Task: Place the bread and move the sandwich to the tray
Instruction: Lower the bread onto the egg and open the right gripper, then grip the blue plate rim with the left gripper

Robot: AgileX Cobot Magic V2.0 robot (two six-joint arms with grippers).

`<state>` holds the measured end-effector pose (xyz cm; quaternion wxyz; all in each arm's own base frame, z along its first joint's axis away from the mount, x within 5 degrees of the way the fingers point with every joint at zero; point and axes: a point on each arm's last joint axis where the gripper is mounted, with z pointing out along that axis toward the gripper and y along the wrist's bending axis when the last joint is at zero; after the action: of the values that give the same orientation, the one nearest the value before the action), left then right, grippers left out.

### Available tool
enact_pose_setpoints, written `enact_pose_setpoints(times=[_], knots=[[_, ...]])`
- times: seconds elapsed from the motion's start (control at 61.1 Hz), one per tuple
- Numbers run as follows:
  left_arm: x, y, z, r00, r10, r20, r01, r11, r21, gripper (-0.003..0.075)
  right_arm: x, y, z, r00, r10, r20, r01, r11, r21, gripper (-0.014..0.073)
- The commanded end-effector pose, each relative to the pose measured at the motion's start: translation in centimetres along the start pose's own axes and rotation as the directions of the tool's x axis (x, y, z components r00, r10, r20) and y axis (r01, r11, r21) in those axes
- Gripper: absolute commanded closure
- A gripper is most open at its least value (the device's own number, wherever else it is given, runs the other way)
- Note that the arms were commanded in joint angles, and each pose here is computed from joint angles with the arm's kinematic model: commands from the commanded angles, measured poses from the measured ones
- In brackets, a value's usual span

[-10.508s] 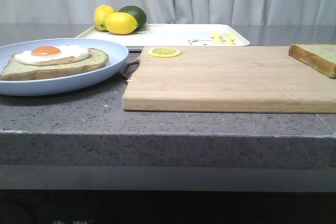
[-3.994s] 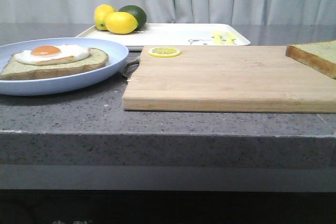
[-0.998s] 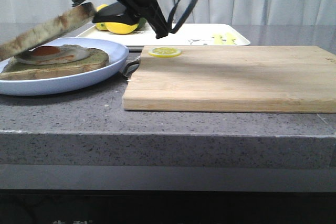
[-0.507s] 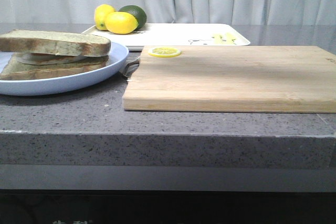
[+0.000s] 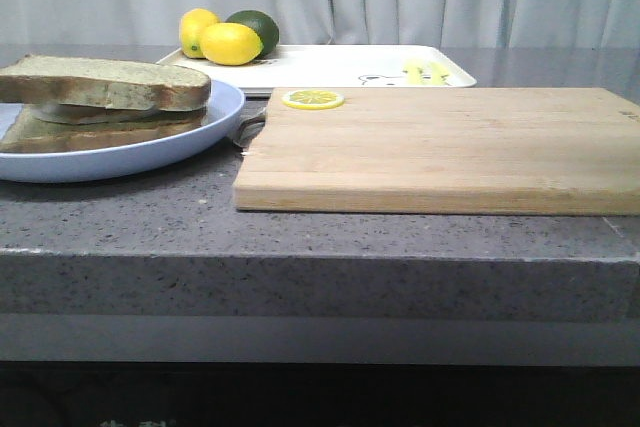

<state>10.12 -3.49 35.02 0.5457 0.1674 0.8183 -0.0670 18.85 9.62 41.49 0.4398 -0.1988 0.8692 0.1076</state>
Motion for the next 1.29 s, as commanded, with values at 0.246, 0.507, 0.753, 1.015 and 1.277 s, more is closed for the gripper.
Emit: enact_pose_setpoints(times=[0.246, 0.507, 0.753, 1.015, 1.277], knots=[[-1.3, -0.2, -0.3, 0.996, -0.025, 0.083, 0.023, 0.999, 0.024, 0.0207, 6.4, -0.4, -6.6, 0.983, -0.011, 0.182, 0.007, 1.000, 0.022, 0.0118], [-2.1, 0.8, 2.2, 0.967, -0.066, -0.248, 0.057, 0.997, -0.043, 0.0207, 8.8, -0.7, -7.3, 0.980, -0.033, 0.197, 0.024, 0.999, 0.048, 0.0118], [-2.9, 4.6, 7.1, 0.859, -0.246, -0.448, 0.182, 0.966, -0.182, 0.0207, 8.9, -0.7, -7.1, 0.981, -0.033, 0.193, 0.024, 0.999, 0.048, 0.0118], [-2.9, 8.8, 11.1, 0.773, -0.440, -0.457, 0.451, 0.888, -0.091, 0.0207, 8.9, -0.7, -7.1, 0.981, -0.033, 0.193, 0.024, 0.999, 0.048, 0.0118], [-1.6, 11.3, 14.8, 0.680, -0.541, -0.495, 0.583, 0.808, -0.082, 0.0224, 8.9, -0.7, -7.1, 0.981, -0.033, 0.193, 0.024, 0.999, 0.048, 0.0118]])
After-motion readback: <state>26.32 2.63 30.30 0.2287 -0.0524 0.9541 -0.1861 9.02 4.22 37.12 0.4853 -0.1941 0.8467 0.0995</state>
